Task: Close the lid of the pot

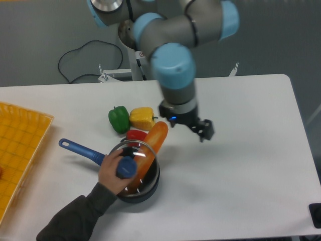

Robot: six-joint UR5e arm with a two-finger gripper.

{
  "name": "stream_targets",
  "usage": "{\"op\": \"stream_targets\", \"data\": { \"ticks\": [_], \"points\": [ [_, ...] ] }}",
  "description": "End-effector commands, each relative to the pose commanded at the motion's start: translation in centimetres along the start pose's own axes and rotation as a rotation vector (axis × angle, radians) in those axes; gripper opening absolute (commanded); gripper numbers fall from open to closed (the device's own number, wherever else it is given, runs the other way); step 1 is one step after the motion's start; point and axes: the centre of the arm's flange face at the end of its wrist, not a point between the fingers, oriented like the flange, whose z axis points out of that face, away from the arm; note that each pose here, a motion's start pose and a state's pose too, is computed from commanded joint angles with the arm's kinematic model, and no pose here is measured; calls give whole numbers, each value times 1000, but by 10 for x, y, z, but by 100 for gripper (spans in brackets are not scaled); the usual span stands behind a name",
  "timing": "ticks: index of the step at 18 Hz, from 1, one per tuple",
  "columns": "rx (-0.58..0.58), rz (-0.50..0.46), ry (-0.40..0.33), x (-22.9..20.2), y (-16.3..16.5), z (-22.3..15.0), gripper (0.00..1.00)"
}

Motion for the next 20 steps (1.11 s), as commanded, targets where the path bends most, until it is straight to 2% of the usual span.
{"op": "stream_targets", "data": {
  "ticks": [4, 11, 14, 20],
  "points": [
    [-4, 86, 25, -18, 29, 15, 100],
    [75, 198, 73, -49, 76, 39, 100],
    [75, 212, 66, -58, 78, 53, 100],
    [72, 188, 50, -73, 106, 70, 100]
  ]
}}
